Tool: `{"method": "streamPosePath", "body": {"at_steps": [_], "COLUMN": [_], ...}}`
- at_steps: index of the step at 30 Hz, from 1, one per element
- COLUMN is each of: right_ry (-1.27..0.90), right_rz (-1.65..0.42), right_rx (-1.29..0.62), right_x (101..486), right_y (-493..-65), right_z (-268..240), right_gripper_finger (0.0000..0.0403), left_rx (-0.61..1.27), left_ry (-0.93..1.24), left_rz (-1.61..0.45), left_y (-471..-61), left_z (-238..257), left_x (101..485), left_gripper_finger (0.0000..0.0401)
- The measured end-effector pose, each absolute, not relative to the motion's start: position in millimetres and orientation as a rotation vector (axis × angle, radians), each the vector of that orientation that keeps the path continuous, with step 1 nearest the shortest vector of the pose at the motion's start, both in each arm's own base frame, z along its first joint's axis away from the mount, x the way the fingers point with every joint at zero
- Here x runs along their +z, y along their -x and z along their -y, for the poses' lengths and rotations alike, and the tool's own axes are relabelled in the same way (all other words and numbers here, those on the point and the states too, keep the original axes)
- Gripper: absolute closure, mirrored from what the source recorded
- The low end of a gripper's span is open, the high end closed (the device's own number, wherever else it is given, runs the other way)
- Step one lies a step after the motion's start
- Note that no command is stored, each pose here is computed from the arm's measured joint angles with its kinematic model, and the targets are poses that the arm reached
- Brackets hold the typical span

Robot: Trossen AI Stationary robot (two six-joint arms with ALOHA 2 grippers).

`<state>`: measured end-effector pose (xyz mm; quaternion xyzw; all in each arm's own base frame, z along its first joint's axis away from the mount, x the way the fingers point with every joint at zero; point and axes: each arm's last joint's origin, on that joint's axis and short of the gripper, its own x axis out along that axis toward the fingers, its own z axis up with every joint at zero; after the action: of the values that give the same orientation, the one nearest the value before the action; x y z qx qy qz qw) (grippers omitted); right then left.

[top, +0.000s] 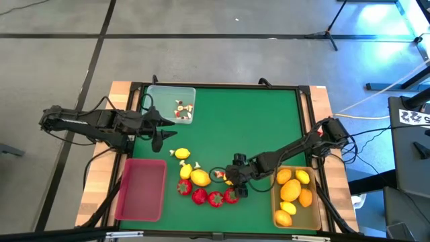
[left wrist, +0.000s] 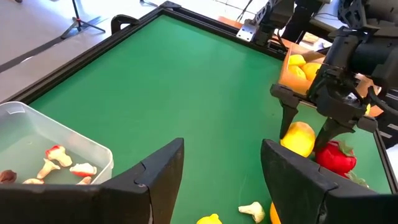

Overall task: Sort produce into baskets
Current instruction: Put the lemon into the orange bin

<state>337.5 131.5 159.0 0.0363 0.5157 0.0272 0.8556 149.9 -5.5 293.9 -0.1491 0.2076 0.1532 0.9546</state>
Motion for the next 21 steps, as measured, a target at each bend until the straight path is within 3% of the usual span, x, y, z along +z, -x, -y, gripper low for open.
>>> {"method": "streamPosePath", "body": {"at_steps": [7, 21], "right_ry": [-0.070, -0.022], "right_rz": [-1.086, -1.124], "right_rx": [0.060, 0.006], "right_x": [161, 204], "right_y": [-335, -303], "right_z": [-130, -121], "right_gripper_finger": [0.0152, 0.0152], "left_rx": [0.311, 0.313], "left_ry": [0.303, 0.308], "left_rz": [-0.422, -0.424], "left_y": [-150, -150], "left_z": [6, 6], "left_x": [294, 294], "left_gripper_finger": [0.0192, 0.0192]}}
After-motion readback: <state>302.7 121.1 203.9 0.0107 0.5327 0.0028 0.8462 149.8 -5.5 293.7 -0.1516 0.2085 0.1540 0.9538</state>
